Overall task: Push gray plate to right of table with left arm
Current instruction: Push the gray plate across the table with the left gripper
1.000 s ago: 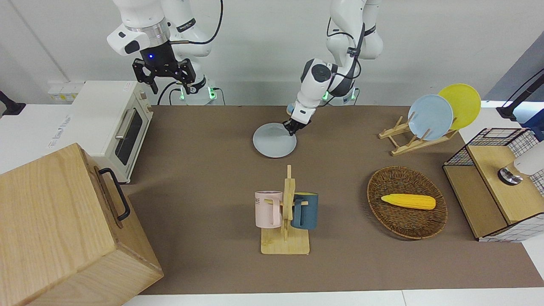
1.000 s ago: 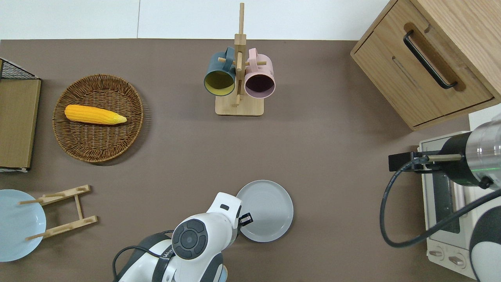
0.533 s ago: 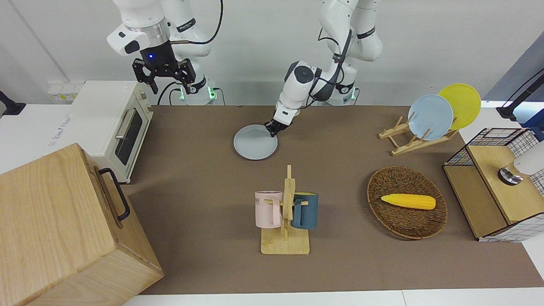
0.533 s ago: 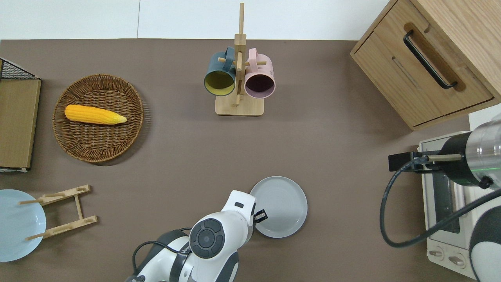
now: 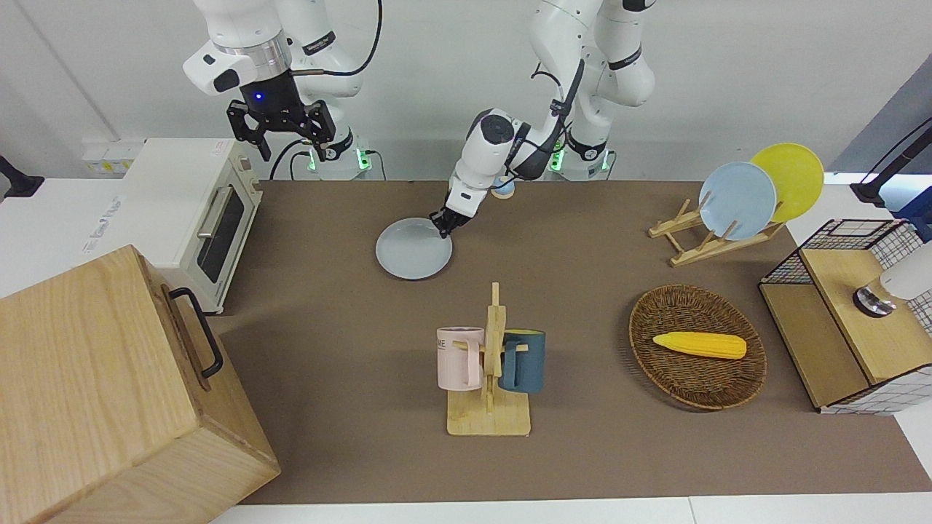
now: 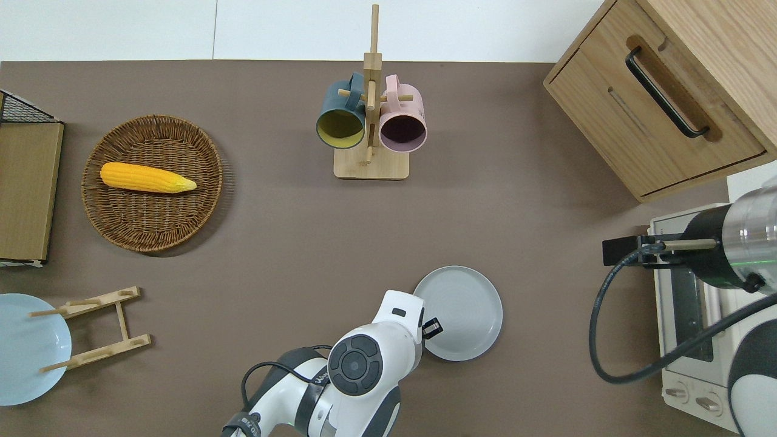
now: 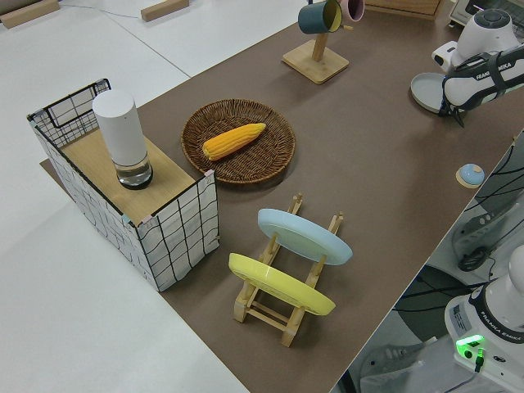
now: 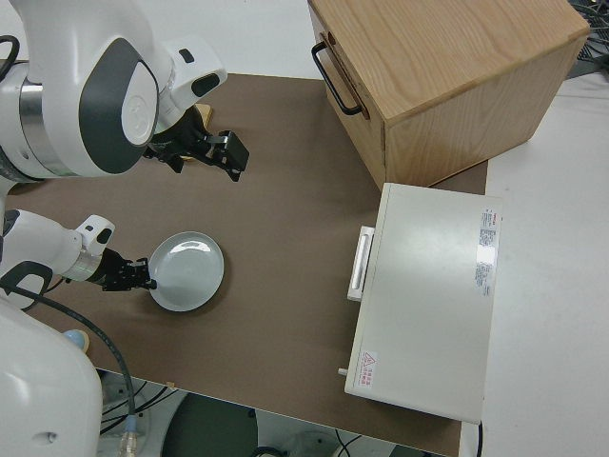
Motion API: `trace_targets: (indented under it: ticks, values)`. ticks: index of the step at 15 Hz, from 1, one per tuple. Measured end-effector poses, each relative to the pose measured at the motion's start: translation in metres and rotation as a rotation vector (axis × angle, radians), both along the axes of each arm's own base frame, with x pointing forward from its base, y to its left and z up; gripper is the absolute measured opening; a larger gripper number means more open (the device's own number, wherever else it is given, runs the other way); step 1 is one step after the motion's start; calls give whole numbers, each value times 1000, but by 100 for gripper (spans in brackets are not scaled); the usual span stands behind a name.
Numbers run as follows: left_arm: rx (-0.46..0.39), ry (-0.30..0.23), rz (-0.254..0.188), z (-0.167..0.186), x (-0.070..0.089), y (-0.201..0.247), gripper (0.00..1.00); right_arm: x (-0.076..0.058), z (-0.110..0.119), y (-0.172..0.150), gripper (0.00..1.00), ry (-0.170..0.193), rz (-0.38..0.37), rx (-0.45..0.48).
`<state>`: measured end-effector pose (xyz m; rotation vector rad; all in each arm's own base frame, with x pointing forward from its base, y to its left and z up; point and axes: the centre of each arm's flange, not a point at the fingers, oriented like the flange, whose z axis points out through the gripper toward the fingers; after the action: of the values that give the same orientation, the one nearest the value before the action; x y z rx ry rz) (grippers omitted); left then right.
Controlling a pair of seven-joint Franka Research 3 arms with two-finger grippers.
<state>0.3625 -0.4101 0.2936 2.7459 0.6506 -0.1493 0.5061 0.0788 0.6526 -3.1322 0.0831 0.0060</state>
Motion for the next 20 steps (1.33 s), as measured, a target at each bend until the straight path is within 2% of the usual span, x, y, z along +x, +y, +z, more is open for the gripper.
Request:
trace_targets:
  ticks: [4, 5, 6, 7, 10, 13, 16, 18, 20]
  values:
    - [-9, 2, 7, -1, 3, -10, 4, 0, 0, 0, 100, 0, 0, 0]
    - [-9, 4, 8, -1, 3, -10, 8, 0, 0, 0, 100, 0, 0, 0]
    - [-8, 5, 8, -2, 3, -10, 8, 0, 0, 0, 100, 0, 0, 0]
    - [-7, 6, 8, -3, 4, -11, 13, 0, 0, 0, 100, 0, 0, 0]
    - [-9, 6, 16, -2, 5, -11, 39, 0, 0, 0, 100, 0, 0, 0]
    - [-11, 12, 44, -1, 9, -8, 70, 0, 0, 0, 100, 0, 0, 0]
    - [-19, 11, 52, 5, 8, -9, 97, 0, 0, 0, 100, 0, 0, 0]
    - [-20, 21, 53, 13, 8, -7, 98, 0, 0, 0, 100, 0, 0, 0]
    - [-12, 42, 62, 22, 14, 3, 98, 0, 0, 0, 100, 0, 0, 0]
